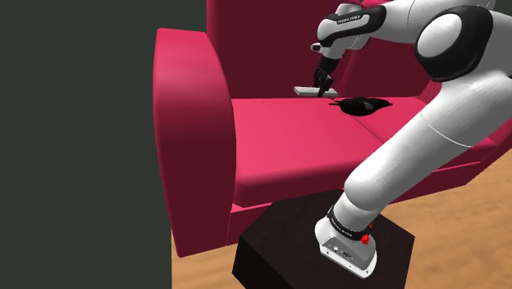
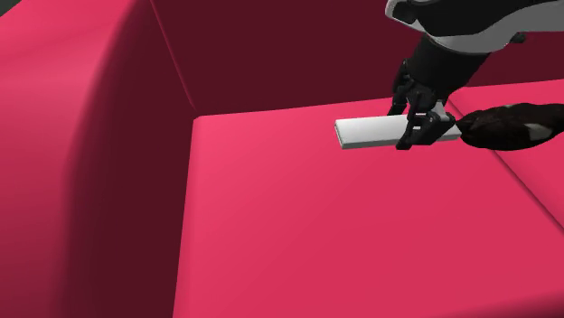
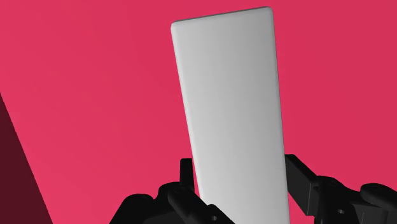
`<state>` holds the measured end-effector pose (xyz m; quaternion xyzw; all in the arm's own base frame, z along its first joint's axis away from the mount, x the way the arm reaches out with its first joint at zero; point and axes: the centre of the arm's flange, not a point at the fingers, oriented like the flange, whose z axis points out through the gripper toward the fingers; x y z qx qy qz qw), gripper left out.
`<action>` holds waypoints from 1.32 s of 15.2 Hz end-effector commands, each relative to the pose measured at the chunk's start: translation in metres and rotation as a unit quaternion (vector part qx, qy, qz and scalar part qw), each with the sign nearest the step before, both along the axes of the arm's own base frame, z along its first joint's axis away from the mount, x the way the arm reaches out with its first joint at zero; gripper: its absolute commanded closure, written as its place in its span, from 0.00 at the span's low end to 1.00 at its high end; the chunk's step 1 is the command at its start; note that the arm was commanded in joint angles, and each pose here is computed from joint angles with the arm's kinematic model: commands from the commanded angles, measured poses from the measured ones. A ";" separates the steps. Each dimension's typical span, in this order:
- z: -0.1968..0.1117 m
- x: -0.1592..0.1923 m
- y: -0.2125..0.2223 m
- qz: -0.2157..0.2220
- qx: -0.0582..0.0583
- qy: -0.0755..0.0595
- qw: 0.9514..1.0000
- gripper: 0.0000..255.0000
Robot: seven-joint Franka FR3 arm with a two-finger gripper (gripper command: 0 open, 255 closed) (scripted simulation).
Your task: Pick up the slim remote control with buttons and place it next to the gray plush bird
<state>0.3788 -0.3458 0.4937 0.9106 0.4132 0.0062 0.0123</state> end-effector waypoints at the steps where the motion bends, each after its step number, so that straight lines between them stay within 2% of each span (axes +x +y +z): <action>1: 0.001 -0.022 -0.014 0.001 0.000 0.000 1.000 1.00; 20: 0.001 -0.243 -0.134 0.001 0.000 0.000 1.000 1.00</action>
